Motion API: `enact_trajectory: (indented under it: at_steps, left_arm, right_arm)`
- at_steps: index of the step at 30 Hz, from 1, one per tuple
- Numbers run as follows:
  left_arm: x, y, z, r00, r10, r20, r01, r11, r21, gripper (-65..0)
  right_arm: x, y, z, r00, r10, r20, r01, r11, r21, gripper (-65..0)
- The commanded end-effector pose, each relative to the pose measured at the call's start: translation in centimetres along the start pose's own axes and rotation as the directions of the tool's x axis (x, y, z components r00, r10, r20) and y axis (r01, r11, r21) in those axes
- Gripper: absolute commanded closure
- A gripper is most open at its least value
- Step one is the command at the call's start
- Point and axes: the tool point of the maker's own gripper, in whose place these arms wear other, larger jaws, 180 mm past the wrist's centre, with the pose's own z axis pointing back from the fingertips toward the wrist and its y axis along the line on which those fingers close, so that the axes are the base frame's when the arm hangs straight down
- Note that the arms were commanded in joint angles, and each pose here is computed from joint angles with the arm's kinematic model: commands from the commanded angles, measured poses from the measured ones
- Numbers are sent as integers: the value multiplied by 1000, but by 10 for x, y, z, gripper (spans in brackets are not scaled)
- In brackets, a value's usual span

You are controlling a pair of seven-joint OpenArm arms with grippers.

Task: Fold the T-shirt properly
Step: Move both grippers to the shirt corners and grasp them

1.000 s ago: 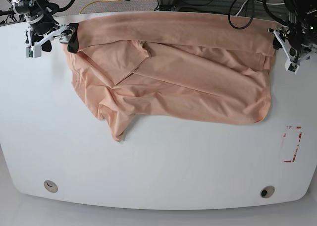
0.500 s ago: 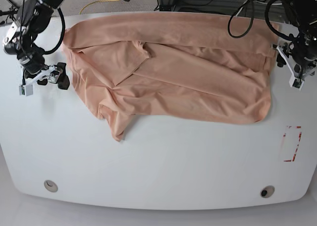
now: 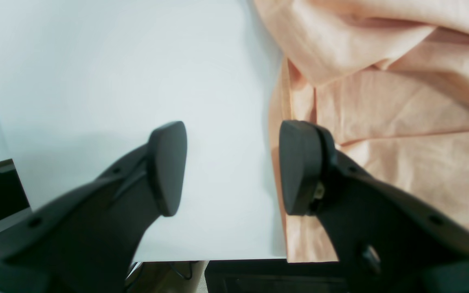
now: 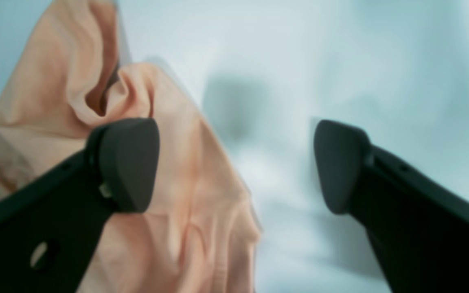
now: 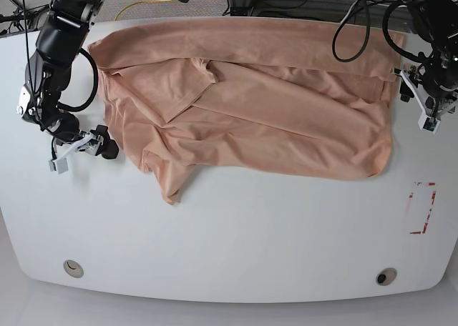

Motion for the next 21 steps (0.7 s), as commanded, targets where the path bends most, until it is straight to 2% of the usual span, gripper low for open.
enact_trajectory:
  at_steps: [1, 10, 21]
  left_arm:
    - [9, 8, 5, 999, -13, 30, 12, 1000, 23, -339]
    - [9, 8, 5, 999, -11, 31, 10, 1000, 22, -339]
    - [10, 8, 5, 999, -12, 32, 11, 1000, 21, -339]
  right_arm:
    - [30, -3, 4, 996, 10, 86, -10, 1000, 6, -561]
    - [35, 13, -26, 998, 3, 60, -6, 999, 50, -561]
    - [7, 45, -55, 1000, -15, -4, 16, 993, 120, -555]
